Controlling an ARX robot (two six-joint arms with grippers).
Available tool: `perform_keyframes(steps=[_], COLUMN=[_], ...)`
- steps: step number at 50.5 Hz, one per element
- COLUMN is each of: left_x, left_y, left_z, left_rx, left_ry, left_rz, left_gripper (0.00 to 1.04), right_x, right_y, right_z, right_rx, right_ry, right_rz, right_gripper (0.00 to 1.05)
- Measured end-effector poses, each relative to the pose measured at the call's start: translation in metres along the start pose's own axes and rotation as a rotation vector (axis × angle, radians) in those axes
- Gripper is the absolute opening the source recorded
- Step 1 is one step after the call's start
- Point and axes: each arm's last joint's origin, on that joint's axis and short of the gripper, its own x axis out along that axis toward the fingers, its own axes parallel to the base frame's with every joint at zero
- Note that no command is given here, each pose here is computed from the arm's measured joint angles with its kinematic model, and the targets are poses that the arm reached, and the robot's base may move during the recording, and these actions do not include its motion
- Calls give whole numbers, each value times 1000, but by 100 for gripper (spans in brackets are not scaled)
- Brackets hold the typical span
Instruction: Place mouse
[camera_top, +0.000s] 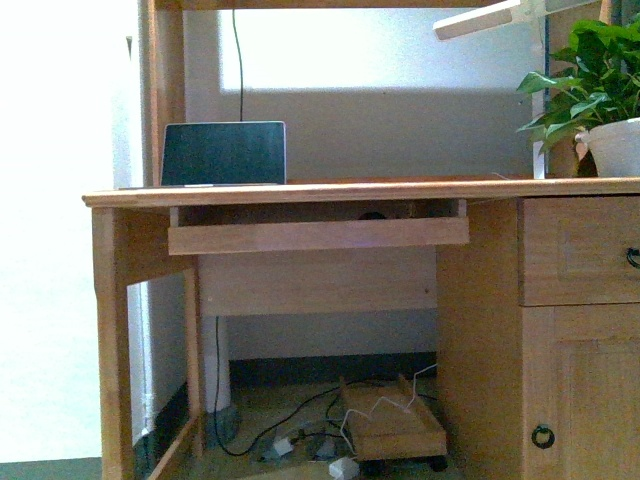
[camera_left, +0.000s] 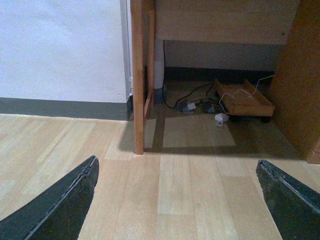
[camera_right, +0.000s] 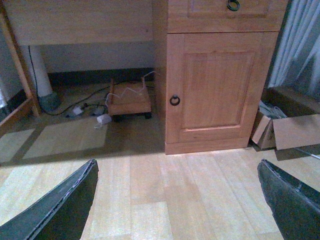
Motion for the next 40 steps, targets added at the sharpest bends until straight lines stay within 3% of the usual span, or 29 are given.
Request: perform_keyframes(steps=[40], left_x=[0], left_y=[0], left_z=[0], left_rx=[0], left_ry=[0], left_rz=[0], left_gripper=[97], right_x=[0], right_y=[0], right_z=[0], right_rx=[0], right_ry=[0], right_rz=[0], right_gripper=[98])
